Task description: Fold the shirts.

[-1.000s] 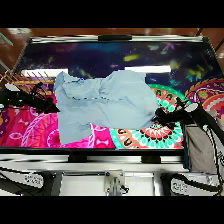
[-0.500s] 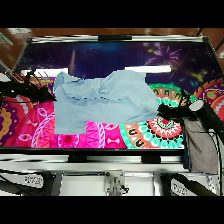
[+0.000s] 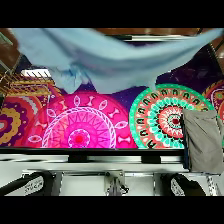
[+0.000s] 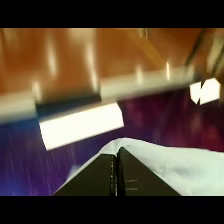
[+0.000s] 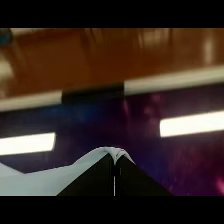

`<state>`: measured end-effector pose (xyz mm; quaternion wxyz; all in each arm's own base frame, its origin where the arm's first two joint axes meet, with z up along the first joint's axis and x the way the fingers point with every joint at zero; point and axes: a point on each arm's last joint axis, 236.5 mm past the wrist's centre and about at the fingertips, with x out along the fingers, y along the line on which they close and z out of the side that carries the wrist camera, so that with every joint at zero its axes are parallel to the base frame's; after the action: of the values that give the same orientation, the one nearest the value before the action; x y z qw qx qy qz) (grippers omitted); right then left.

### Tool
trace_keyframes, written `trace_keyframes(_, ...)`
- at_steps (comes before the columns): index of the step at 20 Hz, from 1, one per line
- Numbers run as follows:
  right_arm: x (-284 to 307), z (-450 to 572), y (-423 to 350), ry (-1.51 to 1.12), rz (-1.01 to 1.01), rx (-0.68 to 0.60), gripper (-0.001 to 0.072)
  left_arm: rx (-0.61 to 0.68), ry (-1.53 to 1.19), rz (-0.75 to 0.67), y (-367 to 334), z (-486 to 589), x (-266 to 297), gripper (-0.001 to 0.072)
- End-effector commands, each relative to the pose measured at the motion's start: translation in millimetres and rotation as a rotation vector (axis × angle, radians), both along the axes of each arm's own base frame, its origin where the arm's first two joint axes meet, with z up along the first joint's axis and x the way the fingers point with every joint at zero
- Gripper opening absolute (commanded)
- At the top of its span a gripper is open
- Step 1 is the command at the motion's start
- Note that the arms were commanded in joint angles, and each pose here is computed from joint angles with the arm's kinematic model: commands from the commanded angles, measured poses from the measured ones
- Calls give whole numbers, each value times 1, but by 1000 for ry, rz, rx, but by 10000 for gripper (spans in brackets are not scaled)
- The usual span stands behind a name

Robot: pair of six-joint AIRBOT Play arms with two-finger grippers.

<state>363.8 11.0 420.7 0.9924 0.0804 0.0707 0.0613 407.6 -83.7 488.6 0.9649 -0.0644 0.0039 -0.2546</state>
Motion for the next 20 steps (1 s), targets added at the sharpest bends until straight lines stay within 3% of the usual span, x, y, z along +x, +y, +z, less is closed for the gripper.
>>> trace_keyframes(1,-84,145,-5,-379,-83,-99,66,-138,-457,119,17,147,-118,45)
trace_keyframes(7,-137,167,-23,-396,-198,-214,66,-63,-556,238,27,162,-187,46)
trace_keyframes(11,-163,161,-27,-369,-233,-240,67,55,-436,173,1,128,-203,45)
trace_keyframes(14,-187,151,-28,-332,-248,-253,66,166,-377,223,3,107,-217,45)
trace_keyframes(17,-202,114,-38,-177,-283,-233,66,182,-244,298,18,79,-223,45)
trace_keyframes(20,-187,49,-43,99,-270,-201,66,224,-27,274,22,24,-200,45)
